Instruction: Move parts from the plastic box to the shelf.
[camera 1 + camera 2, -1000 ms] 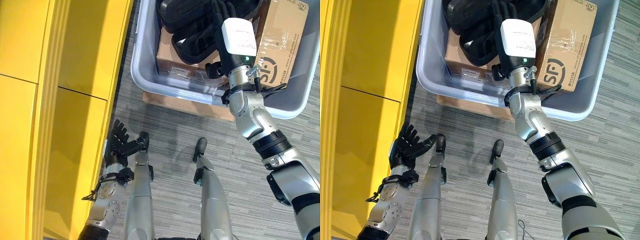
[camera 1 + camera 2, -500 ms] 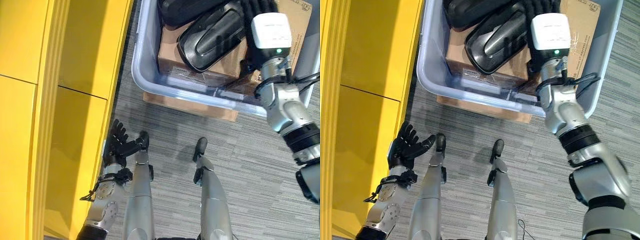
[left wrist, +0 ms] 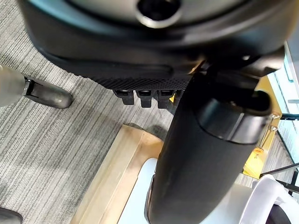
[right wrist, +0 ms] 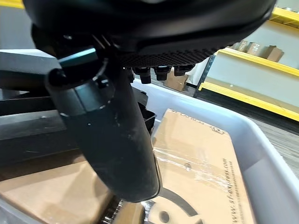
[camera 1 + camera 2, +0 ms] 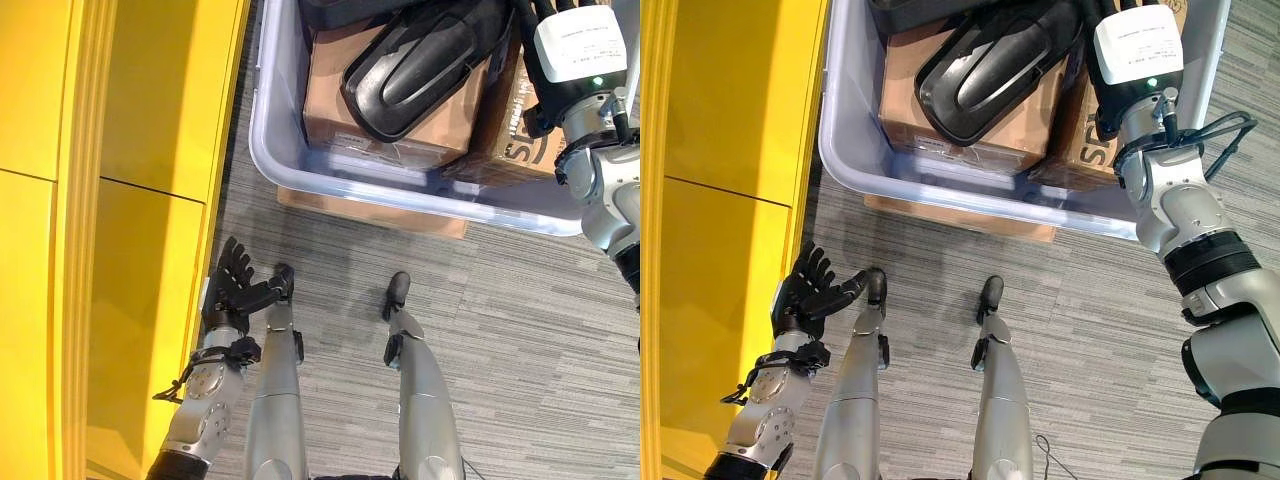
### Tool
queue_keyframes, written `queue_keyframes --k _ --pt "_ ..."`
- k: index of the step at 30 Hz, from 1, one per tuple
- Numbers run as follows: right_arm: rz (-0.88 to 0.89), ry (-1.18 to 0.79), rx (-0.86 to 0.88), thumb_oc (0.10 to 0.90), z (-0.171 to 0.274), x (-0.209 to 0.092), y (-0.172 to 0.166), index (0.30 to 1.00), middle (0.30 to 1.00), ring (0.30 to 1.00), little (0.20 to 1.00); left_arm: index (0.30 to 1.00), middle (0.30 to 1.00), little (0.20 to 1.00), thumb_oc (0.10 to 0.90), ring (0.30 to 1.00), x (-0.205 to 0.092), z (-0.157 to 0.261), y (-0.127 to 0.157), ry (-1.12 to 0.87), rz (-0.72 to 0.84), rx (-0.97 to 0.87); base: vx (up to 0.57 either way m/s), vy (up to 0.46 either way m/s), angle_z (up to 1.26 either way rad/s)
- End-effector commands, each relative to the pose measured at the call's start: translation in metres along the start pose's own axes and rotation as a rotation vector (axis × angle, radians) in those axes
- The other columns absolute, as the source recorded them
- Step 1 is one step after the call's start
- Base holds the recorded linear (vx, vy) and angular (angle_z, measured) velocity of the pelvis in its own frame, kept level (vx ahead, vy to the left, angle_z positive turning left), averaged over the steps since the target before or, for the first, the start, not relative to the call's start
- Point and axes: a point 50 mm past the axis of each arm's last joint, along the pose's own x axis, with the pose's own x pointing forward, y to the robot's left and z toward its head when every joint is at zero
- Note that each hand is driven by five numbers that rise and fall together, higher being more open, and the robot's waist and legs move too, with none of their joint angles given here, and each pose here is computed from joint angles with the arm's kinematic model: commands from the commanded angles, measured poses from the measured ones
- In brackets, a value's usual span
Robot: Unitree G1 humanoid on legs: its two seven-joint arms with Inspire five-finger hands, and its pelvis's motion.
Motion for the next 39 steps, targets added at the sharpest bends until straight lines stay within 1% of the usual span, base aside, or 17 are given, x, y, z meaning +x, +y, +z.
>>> queue_keyframes --k 1,2,6,7,8,9,10,11,12,15,17,19,20,24,29,31,39 --pt "-0.235 0.003 0.018 0.9 -0.005 0.016 -0.058 1.0 1.0 1.0 1.0 1.0 1.0 1.0 0.9 1.0 -0.011 0.028 0.006 -0.153 -0.009 -0.022 0.01 -0.011 -0.04" --pt "-0.278 -0.045 0.119 0.9 0.014 0.012 -0.059 1.0 1.0 1.0 1.0 1.0 1.0 1.0 0.9 1.0 -0.01 0.026 0.003 -0.145 -0.005 -0.036 0.01 -0.013 -0.04" --pt "-0.344 -0.088 0.316 0.9 0.038 0.003 -0.058 1.0 1.0 1.0 1.0 1.0 1.0 1.0 0.9 1.0 -0.01 0.023 0.002 -0.13 0.01 -0.053 0.0 -0.003 -0.01" --pt "-0.344 -0.086 0.317 0.9 0.038 0.002 -0.057 1.0 1.0 1.0 1.0 1.0 1.0 1.0 0.9 1.0 -0.01 0.023 0.002 -0.13 0.01 -0.051 0.0 0.0 0.0" --pt "-0.358 -0.102 0.402 0.9 0.047 -0.003 -0.055 1.0 1.0 1.0 1.0 1.0 1.0 1.0 0.9 1.0 -0.01 0.022 0.002 -0.124 0.019 -0.049 0.0 0.0 0.0" --pt "-0.354 -0.109 0.446 0.9 0.053 -0.006 -0.052 1.0 1.0 1.0 1.0 1.0 1.0 1.0 0.9 1.0 -0.009 0.021 0.002 -0.122 0.023 -0.043 0.0 0.0 0.0" --pt "-0.348 -0.112 0.488 0.9 0.056 -0.009 -0.048 1.0 1.0 1.0 1.0 1.0 1.0 1.0 0.9 1.0 -0.009 0.021 0.002 -0.118 0.025 -0.044 0.0 0.0 0.0" --pt "-0.348 -0.111 0.488 0.9 0.056 -0.009 -0.048 1.0 1.0 1.0 1.0 1.0 1.0 1.0 0.9 1.0 -0.009 0.021 0.002 -0.117 0.025 -0.043 0.0 0.0 0.0" --pt "-0.348 -0.122 0.571 0.9 0.064 -0.015 -0.045 1.0 1.0 1.0 1.0 1.0 1.0 1.0 0.9 1.0 -0.01 0.019 0.001 -0.108 0.029 -0.042 0.0 0.0 0.0" --pt "-0.354 -0.129 0.629 0.9 0.069 -0.02 -0.044 1.0 1.0 1.0 1.0 1.0 1.0 1.0 0.9 1.0 -0.01 0.018 0.002 -0.101 0.036 -0.04 0.0 0.0 0.0" --pt "-0.361 -0.14 0.731 0.9 0.076 -0.028 -0.042 1.0 1.0 1.0 1.0 1.0 1.0 1.0 0.9 1.0 -0.01 0.017 0.002 -0.095 0.04 -0.034 0.0 0.0 0.0" --pt "-0.369 -0.141 0.794 0.9 0.079 -0.031 -0.042 1.0 1.0 1.0 1.0 1.0 1.0 1.0 0.9 1.0 -0.011 0.017 0.002 -0.094 0.04 -0.029 0.0 0.0 0.0" --pt "-0.369 -0.14 0.794 0.9 0.079 -0.031 -0.042 1.0 1.0 1.0 1.0 1.0 1.0 1.0 0.9 1.0 -0.011 0.017 0.002 -0.093 0.04 -0.028 0.0 0.0 0.0" --pt "-0.368 -0.149 0.922 0.9 0.092 -0.036 -0.038 1.0 1.0 1.0 1.0 1.0 1.0 1.0 0.9 1.0 -0.012 0.015 0.001 -0.08 0.041 -0.028 0.0 0.0 0.0" --pt "-0.362 -0.142 0.995 0.9 0.099 -0.036 -0.036 1.0 1.0 1.0 1.0 1.0 1.0 1.0 0.9 1.0 -0.012 0.014 -0.001 -0.076 0.041 -0.027 0.0 0.0 0.0" --pt "-0.379 -0.142 1.083 0.9 0.108 -0.034 -0.039 1.0 1.0 1.0 1.0 1.0 1.0 1.0 0.9 1.0 -0.011 0.014 -0.002 -0.071 0.041 -0.03 0.0 0.0 0.0" --pt "-0.4 -0.22 1.198 0.9 0.134 -0.035 -0.052 1.0 1.0 1.0 1.0 1.0 1.0 1.0 0.9 1.0 -0.011 0.015 -0.005 -0.075 0.048 -0.033 0.0 0.0 0.0"
